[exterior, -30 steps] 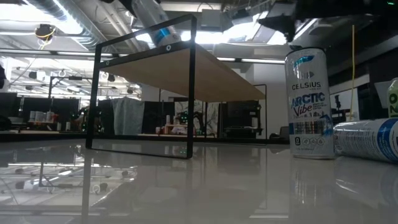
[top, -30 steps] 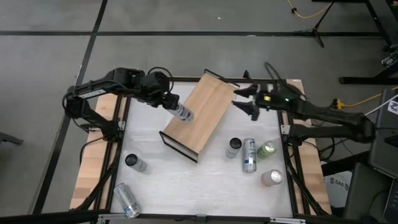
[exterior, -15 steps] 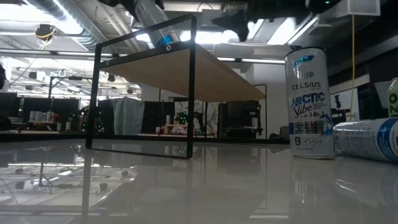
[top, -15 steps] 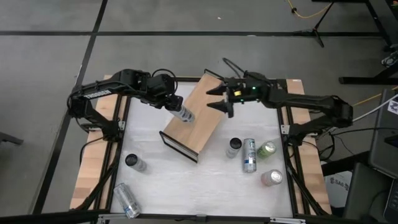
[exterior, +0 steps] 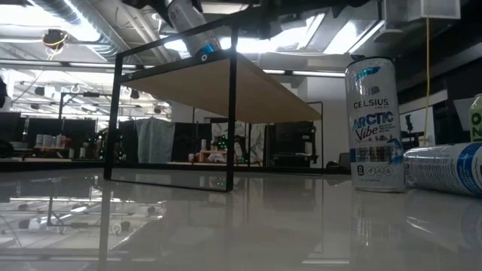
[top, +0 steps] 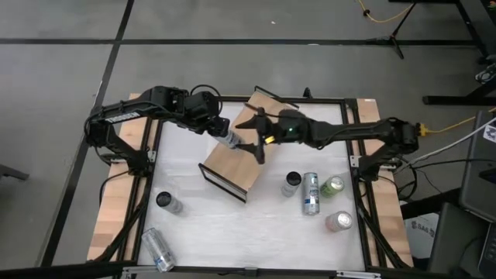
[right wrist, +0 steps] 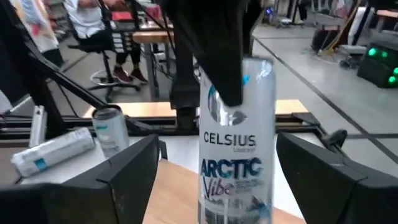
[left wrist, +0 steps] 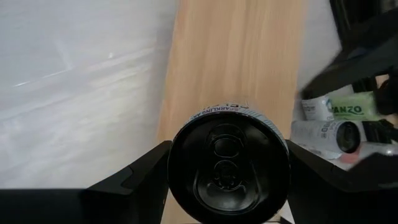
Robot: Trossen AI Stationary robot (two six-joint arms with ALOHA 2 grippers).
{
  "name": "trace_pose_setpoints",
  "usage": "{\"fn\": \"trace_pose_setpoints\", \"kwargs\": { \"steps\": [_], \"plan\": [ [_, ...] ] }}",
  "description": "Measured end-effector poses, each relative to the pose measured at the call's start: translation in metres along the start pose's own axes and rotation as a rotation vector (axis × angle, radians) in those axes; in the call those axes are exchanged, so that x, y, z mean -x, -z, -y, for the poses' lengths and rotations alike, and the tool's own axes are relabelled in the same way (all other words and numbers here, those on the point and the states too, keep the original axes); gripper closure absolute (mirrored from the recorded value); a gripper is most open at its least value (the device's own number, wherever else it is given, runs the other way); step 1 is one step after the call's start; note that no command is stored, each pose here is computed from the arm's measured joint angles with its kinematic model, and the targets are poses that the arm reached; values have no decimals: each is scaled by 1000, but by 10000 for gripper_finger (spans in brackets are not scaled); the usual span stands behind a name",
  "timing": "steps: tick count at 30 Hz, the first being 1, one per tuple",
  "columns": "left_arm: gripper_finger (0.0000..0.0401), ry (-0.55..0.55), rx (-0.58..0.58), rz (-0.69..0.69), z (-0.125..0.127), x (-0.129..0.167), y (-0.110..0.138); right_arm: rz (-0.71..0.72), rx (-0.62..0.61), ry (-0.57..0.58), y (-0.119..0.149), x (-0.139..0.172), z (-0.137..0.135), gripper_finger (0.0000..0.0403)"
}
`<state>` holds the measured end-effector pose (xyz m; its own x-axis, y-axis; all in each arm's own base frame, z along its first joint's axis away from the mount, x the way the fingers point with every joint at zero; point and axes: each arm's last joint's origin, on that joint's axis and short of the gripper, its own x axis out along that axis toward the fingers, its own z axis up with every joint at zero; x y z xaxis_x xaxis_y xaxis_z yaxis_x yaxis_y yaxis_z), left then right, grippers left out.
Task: Place canned beverage on shelf
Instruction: Put the white soda can on the shelf
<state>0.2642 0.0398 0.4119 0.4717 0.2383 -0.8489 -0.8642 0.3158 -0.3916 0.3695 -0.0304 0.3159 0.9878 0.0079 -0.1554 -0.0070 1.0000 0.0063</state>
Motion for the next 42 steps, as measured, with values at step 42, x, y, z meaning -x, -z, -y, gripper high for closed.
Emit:
{"fn": "trace_pose_setpoints", "kwargs": {
  "steps": [42],
  "plan": [
    [163, 55, -54, 11, 23, -14, 14, -264, -158, 18, 41, -17, 0, 110]
  ]
}}
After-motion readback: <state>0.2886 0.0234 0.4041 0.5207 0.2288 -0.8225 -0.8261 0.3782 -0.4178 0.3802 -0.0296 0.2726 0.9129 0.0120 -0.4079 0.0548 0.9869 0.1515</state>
